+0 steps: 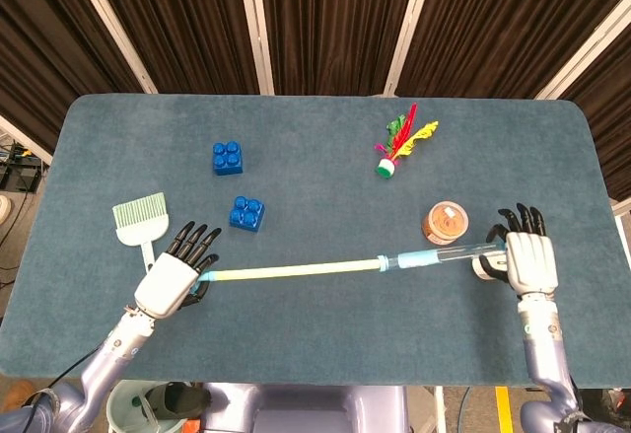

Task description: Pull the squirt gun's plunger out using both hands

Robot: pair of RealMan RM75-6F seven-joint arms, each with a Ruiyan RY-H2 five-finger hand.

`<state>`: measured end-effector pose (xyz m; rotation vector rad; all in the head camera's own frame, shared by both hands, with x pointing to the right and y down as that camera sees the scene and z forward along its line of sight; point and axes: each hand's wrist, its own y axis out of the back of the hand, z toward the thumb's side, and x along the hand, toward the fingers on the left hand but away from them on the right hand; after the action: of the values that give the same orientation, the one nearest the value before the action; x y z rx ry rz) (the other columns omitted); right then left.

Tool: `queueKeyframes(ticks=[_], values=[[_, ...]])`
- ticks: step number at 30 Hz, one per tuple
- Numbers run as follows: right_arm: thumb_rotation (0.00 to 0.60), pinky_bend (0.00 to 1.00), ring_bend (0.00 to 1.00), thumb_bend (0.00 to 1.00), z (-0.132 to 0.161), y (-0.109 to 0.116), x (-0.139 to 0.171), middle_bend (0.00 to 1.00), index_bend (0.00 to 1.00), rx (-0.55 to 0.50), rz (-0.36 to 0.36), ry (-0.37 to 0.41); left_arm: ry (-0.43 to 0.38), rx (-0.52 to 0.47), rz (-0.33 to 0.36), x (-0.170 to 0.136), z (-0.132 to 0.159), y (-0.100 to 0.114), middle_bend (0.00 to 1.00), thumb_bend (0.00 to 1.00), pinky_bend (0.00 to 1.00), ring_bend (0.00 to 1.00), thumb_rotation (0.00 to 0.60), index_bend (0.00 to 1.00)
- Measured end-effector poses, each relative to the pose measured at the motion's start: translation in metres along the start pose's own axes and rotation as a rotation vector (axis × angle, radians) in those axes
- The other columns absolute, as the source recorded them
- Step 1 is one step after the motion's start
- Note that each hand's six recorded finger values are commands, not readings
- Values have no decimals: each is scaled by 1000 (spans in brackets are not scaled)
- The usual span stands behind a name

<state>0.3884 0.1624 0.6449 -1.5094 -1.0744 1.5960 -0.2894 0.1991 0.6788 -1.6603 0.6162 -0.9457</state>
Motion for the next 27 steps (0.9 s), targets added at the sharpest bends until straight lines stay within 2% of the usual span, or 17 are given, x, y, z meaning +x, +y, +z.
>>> queueKeyframes(ticks=[5,8,10,13,18,23,27], values=[[600,47,56,390,-15,-4,9,173,744,15,6,-44,41,-1,-23,-1,-10,-6,1,331,0,0,600,181],[600,46,45,380,-27,-7,12,146,685,35,20,-82,68,11,-40,-5,-17,-8,0,219,0,0,600,120],[600,46,39,378,-34,-12,15,122,610,55,44,-100,82,18,-46,-7,-21,-8,0,135,0,0,600,63],[600,46,28,375,-38,-21,21,85,486,71,86,-102,108,19,-59,-8,-26,-9,0,84,0,0,600,9],[600,47,16,359,-35,-38,31,53,384,90,148,-87,146,-1,-76,-5,-31,-10,0,69,0,0,600,0],[600,46,7,343,-23,-47,38,39,332,88,171,-59,160,-10,-83,0,-33,-13,0,69,0,0,600,0],[600,46,1,239,-10,-46,43,21,274,79,173,-25,179,-14,-86,3,-37,-16,0,69,0,0,600,0]])
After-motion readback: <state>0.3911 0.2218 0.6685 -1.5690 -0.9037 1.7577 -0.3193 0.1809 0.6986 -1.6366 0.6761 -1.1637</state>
